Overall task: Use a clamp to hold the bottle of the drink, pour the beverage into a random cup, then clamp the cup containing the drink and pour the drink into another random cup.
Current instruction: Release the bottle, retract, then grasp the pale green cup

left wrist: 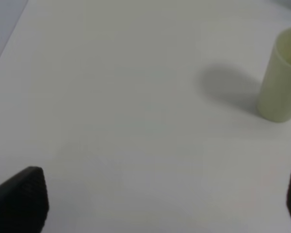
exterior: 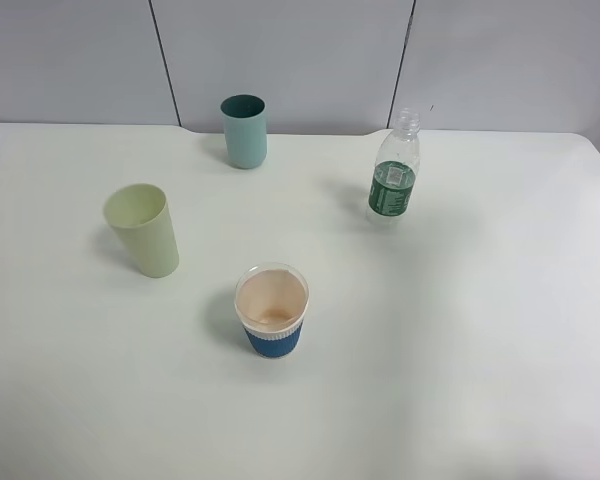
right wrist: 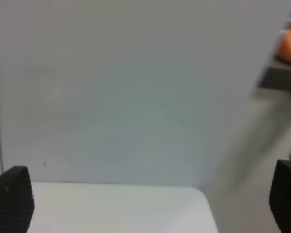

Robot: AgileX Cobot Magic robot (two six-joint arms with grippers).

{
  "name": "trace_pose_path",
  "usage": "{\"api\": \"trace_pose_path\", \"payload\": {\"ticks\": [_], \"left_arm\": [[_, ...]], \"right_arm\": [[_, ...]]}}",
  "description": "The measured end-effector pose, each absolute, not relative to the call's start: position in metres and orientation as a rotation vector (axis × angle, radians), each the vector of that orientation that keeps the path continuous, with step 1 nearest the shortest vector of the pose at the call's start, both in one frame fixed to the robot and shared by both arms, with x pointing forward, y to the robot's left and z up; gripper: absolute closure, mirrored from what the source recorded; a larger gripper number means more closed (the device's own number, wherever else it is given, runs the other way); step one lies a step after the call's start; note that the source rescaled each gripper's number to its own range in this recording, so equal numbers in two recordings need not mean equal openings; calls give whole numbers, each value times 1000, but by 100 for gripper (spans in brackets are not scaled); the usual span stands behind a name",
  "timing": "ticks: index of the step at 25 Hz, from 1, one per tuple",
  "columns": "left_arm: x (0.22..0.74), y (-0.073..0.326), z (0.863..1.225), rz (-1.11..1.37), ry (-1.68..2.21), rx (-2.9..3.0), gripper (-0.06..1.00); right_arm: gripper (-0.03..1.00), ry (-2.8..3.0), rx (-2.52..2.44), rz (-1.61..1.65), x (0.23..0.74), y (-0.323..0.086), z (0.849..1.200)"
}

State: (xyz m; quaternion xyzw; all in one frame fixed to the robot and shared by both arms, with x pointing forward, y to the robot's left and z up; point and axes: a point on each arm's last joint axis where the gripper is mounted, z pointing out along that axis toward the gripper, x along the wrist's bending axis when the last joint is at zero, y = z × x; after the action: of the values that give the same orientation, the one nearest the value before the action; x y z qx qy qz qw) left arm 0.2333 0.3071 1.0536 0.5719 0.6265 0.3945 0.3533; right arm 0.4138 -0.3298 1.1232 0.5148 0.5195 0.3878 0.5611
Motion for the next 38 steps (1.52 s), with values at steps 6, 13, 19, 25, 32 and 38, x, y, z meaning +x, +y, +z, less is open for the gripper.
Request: {"api": "trace_pose_path", "payload": {"ticks": [6, 13, 19, 25, 32, 38], "left_arm": [[233, 307, 1054, 1020, 1620, 1479, -6], [233, 307, 1054, 1020, 1620, 1479, -6], [233, 307, 1054, 1020, 1620, 1479, -6], [233, 307, 1054, 1020, 1620, 1479, -6], [233, 307, 1054, 1020, 1620, 1479, -6], [233, 307, 1054, 1020, 1620, 1479, -6]], "right_arm": [[0, 1233, 1283, 888, 367, -325, 1131], [0, 1293, 1360, 847, 321, -316, 1125], [0, 1293, 1337, 921, 291, -307, 1125], [0, 1407, 1350, 956, 278, -301, 1100], [0, 1386, 1329, 996, 256, -297, 1079], [0, 1427, 1364, 998, 240, -294, 1069]]}}
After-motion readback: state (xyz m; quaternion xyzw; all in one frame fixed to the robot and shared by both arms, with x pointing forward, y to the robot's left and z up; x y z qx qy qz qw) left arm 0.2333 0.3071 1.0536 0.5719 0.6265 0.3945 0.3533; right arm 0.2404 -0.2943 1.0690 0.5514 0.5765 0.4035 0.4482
